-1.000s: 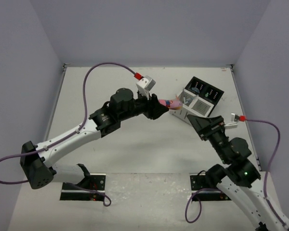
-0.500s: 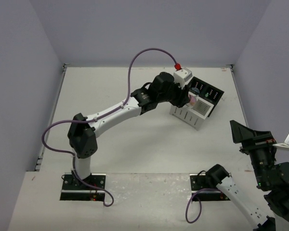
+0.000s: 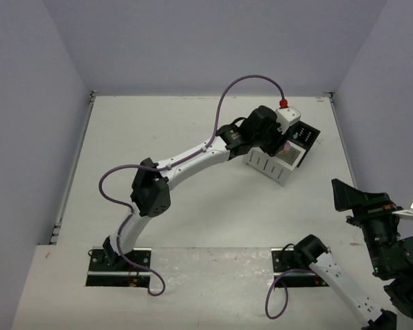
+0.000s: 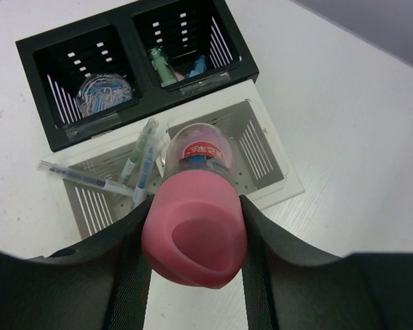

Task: Sort the stationery into containers
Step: Place the stationery in the storage box, then reset both arms

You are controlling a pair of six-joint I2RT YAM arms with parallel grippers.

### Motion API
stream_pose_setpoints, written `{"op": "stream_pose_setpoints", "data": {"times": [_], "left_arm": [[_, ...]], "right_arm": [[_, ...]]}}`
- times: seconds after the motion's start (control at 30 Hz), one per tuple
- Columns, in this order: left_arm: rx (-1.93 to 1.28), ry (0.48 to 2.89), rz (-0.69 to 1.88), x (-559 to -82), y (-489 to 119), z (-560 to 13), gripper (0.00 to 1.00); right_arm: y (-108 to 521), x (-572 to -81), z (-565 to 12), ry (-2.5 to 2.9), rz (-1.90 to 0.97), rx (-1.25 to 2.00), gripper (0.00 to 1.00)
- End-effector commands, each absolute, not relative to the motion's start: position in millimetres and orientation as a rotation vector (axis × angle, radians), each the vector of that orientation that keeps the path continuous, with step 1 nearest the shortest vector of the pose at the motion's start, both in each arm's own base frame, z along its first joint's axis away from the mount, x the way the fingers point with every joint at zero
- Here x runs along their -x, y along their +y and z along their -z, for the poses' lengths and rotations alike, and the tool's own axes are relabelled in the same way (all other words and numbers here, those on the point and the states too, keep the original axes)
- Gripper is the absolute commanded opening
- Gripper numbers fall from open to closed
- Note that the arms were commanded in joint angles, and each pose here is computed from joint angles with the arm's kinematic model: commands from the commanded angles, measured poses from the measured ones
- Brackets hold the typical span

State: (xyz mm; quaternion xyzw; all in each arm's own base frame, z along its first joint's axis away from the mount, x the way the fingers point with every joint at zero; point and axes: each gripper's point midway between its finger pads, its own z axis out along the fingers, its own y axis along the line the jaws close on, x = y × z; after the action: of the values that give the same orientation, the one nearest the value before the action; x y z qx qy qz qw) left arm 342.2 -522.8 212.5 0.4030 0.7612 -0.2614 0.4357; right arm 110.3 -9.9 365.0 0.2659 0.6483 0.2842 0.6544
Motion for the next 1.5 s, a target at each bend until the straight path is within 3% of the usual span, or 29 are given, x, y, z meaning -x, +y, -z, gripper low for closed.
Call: {"op": "stream_pose_setpoints", "data": {"times": [0.0,0.43,0.47,0.5,0.57,0.63,0.73,0.9,0.93,1.07,1.13,1.2,1.27,1.37,1.47], "left_arm": [[-1.045,1.812,0.626,-346,-539,-222,0.00],[-1.107,1.814,0.587,-339,-549,-205,0.00],[-1.100,1.813,0.584,-339,-548,-208,0.07],[-1.091,1.802,0.592,-338,-548,-216,0.33],[-1.076,1.793,0.590,-335,-548,-225,0.63],[-1.047,1.766,0.581,-331,-548,-242,0.87],[-0.968,1.736,0.638,-325,-550,-273,0.99],[-0.794,1.692,0.677,-322,-525,-332,1.00],[-0.683,1.670,0.657,-324,-504,-362,1.00],[-0.353,1.694,0.442,-332,-408,-389,1.00],[-0.219,1.785,0.274,-339,-352,-351,1.00],[0.024,1.792,0.245,-345,-274,-359,1.00],[0.162,1.855,0.195,-346,-211,-323,1.00],[0.378,1.889,0.066,-328,-103,-290,1.00],[0.479,1.874,-0.012,-300,-54,-277,1.00]], "right_arm": [[-16,-107,-362,1.475,-0.610,-0.595,0.99],[-14,-106,-359,1.481,-0.616,-0.589,0.99],[-14,-107,-359,1.484,-0.617,-0.586,0.99],[-12,-108,-358,1.490,-0.614,-0.585,0.99],[-11,-109,-357,1.497,-0.613,-0.582,0.99],[-9,-111,-356,1.506,-0.607,-0.575,0.99],[-6,-115,-354,1.518,-0.600,-0.568,0.99],[1,-124,-351,1.556,-0.566,-0.528,0.99],[5,-127,-350,1.571,-0.549,-0.486,0.99],[23,-144,-346,1.655,-0.471,-0.340,0.99],[30,-158,-340,1.713,-0.395,-0.279,0.99],[24,-166,-338,1.730,-0.308,-0.286,0.99],[20,-174,-337,1.744,-0.241,-0.286,0.99],[14,-181,-336,1.753,-0.154,-0.272,0.99],[11,-183,-336,1.748,-0.126,-0.272,0.99]]}}
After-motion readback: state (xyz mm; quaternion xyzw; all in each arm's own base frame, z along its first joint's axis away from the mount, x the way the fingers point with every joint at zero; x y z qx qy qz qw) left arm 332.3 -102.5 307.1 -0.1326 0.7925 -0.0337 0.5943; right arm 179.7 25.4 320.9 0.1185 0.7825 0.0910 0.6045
